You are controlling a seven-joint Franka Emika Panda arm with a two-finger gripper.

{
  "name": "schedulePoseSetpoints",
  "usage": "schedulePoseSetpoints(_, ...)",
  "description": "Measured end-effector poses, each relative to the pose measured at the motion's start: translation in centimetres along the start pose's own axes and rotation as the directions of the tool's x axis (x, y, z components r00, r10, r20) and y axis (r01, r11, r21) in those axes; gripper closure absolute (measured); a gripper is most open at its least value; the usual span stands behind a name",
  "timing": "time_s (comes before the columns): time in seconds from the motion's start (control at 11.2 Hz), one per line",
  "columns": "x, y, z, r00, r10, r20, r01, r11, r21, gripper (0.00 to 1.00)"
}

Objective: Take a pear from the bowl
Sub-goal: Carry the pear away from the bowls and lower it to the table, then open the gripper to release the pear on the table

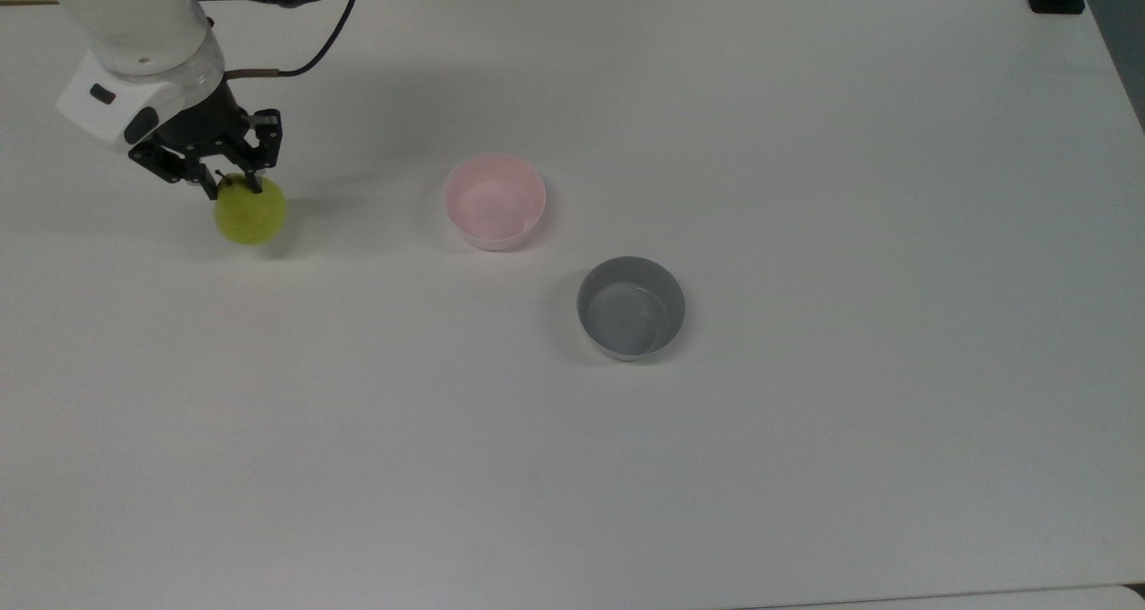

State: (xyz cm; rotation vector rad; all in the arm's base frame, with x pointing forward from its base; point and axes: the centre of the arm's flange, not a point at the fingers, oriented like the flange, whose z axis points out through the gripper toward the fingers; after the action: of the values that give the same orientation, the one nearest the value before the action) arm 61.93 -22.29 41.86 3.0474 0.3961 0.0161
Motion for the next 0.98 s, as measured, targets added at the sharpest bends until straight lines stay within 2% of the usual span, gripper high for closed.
schedulePoseSetpoints(0.36, -0.9, 2.7, 3.7, 0.999, 0.005, 0.037, -0.003, 1.0, -0.031, 0.59)
schedulePoseSetpoints(0.72, -0.7, 2.9, 4.5, 0.999, 0.004, 0.034, -0.003, 0.999, -0.035, 0.59)
schedulePoseSetpoints(0.89, -0.8, 3.1, 4.5, 0.999, 0.007, 0.035, -0.006, 0.999, -0.035, 0.55)
schedulePoseSetpoints(0.98, -1.0, 3.3, 4.6, 0.999, 0.012, 0.036, -0.01, 0.999, -0.036, 0.41)
